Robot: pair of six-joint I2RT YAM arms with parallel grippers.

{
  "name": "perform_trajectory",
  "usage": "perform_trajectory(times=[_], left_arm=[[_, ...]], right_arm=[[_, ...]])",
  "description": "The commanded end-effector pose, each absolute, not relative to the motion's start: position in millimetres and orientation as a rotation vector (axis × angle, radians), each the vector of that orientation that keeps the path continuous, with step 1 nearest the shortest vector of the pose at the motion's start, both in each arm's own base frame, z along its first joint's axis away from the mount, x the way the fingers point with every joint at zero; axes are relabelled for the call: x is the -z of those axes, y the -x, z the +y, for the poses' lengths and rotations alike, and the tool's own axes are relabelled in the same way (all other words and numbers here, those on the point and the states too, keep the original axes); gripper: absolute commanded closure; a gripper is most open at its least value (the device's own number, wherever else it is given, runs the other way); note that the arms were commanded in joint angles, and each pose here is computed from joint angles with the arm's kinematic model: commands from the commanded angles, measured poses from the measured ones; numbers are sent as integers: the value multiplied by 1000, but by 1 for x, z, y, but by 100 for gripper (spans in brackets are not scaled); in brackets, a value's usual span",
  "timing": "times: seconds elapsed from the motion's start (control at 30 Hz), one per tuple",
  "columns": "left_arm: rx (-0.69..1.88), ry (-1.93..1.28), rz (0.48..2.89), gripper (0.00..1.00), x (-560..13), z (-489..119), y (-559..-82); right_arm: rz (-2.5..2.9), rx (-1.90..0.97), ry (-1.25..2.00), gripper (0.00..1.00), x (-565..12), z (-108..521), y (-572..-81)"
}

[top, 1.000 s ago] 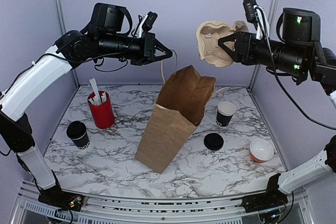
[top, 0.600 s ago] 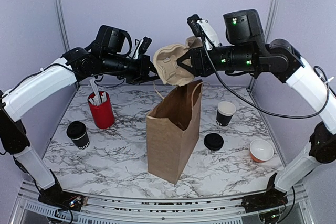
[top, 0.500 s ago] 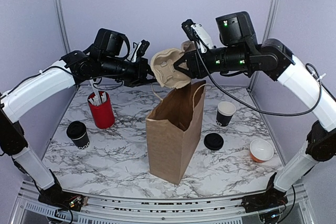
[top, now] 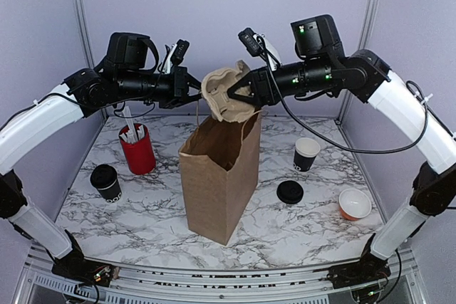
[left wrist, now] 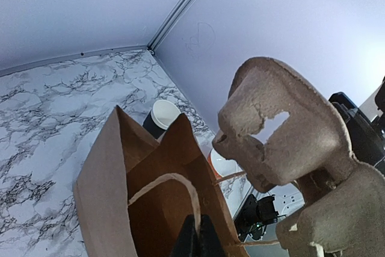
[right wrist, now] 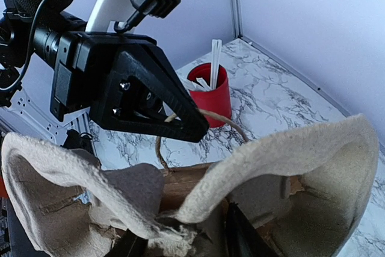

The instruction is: Pack the takeout coffee

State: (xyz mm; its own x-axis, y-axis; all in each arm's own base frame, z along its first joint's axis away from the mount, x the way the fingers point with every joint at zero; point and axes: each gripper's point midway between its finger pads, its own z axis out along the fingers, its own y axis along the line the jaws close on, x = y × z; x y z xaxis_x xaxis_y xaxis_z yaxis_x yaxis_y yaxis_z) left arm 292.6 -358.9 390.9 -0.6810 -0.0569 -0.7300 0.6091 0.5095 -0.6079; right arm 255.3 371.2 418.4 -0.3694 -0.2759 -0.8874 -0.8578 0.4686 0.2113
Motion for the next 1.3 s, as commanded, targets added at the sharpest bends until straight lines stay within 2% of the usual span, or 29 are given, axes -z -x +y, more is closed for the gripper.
perform_trajectory(times=[0.0,1.27], left_arm=[[1205,-451,1986,100,-401,-359,-297],[1192,-435,1981,100,-398,-354,-300]], right_arm=[[1863,-923,1011,62,-419,377,-250],[2098,-621,1219,64,-330,386,-254]])
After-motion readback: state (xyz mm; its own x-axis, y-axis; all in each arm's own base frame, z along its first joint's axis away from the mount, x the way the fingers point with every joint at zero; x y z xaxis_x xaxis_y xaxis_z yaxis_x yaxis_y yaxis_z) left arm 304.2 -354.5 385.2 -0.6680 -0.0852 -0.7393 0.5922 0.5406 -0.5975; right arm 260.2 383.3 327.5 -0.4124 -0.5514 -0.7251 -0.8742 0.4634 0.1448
